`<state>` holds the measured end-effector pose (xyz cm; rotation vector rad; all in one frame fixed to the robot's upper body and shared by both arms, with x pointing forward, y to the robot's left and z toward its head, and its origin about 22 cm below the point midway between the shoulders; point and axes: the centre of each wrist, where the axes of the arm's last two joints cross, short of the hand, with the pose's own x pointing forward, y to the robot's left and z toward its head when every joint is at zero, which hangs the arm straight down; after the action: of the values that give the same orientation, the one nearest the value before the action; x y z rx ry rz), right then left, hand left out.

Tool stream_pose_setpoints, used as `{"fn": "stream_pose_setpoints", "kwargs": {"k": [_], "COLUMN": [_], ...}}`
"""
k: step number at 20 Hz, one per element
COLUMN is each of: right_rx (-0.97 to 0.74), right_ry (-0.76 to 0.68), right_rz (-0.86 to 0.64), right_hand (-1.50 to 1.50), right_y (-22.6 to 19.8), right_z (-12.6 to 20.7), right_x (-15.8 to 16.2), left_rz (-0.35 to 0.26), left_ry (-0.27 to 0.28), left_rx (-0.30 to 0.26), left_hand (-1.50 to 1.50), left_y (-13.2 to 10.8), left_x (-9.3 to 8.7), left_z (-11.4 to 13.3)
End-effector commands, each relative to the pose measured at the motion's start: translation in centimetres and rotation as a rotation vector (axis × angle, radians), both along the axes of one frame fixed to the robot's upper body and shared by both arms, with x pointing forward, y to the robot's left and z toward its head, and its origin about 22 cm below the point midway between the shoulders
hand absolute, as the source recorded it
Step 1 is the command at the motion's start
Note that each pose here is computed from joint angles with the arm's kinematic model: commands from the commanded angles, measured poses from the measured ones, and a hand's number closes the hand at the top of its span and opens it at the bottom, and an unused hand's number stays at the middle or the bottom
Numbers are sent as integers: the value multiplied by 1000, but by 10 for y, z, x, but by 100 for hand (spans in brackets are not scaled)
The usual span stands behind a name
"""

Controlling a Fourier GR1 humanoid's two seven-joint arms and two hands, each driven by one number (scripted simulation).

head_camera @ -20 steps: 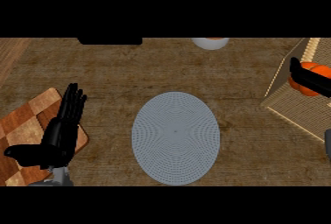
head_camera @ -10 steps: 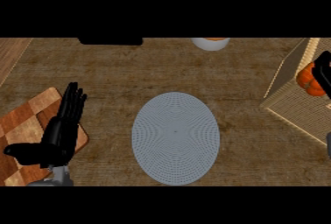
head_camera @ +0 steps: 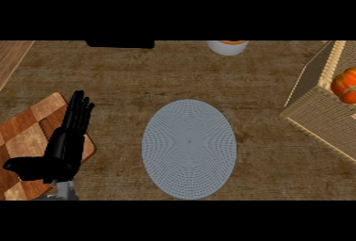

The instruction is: Pick the squash from the placemat and place it in the basket

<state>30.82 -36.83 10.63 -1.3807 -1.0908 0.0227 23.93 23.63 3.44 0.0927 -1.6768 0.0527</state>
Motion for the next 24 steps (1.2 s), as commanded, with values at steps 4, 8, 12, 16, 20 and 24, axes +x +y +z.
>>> {"fn": "stream_pose_setpoints", "kwargs": {"k": [4, 8, 12, 16, 20, 24], "right_rx": [22, 51, 24, -60, -106, -110], "right_ry": [147, 57, -69, -185, -226, -212], "right_rz": [-17, 8, 12, -38, -82, -153], "right_hand": [-150, -150, -150, -150, -150, -150], "right_y": [-13, -24, -39, -21, -33, -56], "right_z": [-56, -36, -30, -25, 1, 12], "right_x": [-24, -15, -23, -13, -32, -62], "left_rz": [-3, 3, -5, 11, 1, -1], "left_ry": [0, -5, -5, -12, 2, 7], "left_rx": [7, 7, 0, -2, -6, 20], "left_hand": [0, 0, 0, 0, 0, 0], "left_y": [3, -9, -8, 8, -6, 10], "left_x": [-7, 7, 5, 3, 1, 1], "left_z": [-12, -1, 7, 1, -4, 2]}}
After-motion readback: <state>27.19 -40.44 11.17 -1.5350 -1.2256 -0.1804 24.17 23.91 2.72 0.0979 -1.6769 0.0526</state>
